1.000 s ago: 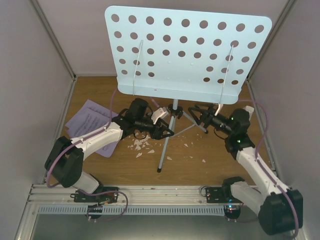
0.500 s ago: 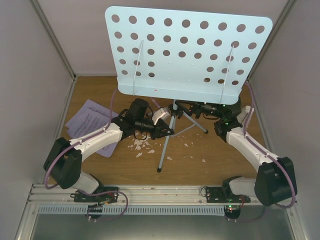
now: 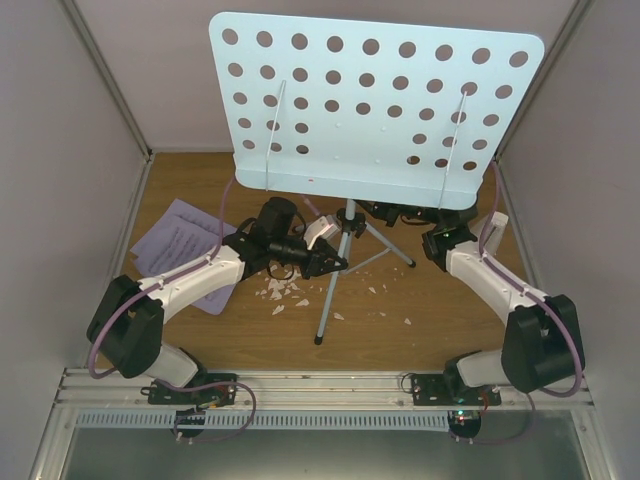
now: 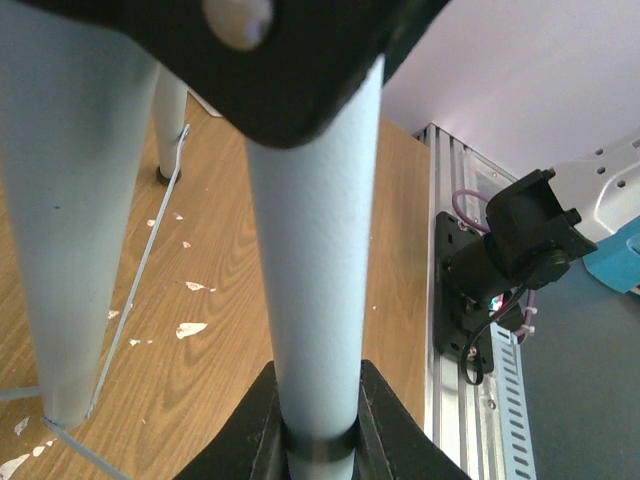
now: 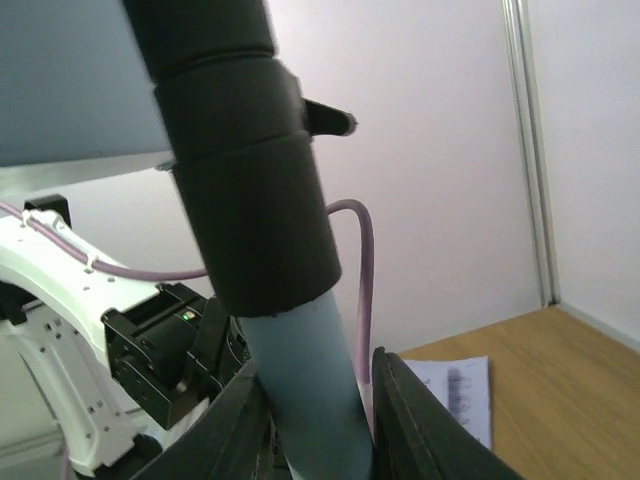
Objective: Pack up the instrument practice props
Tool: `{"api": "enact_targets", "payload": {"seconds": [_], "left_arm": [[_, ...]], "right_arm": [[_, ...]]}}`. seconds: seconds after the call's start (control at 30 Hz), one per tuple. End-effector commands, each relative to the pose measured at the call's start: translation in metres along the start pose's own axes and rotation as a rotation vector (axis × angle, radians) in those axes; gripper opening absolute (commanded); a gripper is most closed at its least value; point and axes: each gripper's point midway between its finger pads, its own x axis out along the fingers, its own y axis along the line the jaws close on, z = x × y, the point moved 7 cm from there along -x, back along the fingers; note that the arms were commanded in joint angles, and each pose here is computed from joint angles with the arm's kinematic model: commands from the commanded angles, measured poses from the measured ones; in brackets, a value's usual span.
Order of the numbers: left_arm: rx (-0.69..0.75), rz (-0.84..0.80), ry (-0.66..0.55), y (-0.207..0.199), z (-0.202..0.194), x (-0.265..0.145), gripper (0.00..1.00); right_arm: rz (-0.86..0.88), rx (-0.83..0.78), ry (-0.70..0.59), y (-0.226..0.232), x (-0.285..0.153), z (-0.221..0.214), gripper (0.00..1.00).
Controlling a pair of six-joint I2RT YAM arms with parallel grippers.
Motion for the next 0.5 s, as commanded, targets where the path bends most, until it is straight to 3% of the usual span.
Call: {"api": "enact_targets", "payload": {"seconds": [0.0, 0.17, 0.47], "left_arm": [[0.072, 0.020, -0.034, -0.001, 0.007, -0.002, 0.00], [0.099, 0.033, -0.035, -0.001, 0.008, -0.004, 0.00], [0.183, 0.040, -0.154, -0.024, 0.028, -0.026, 0.00]], "right_arm": [[0.111, -0.102, -0.024, 0.023, 0.008, 0.021, 0.18], [0.137, -0.124, -0.021, 0.027, 0.010, 0.021, 0.01], [0.139, -0.085, 0.024, 0.038, 0.009, -0.002, 0.01]]}}
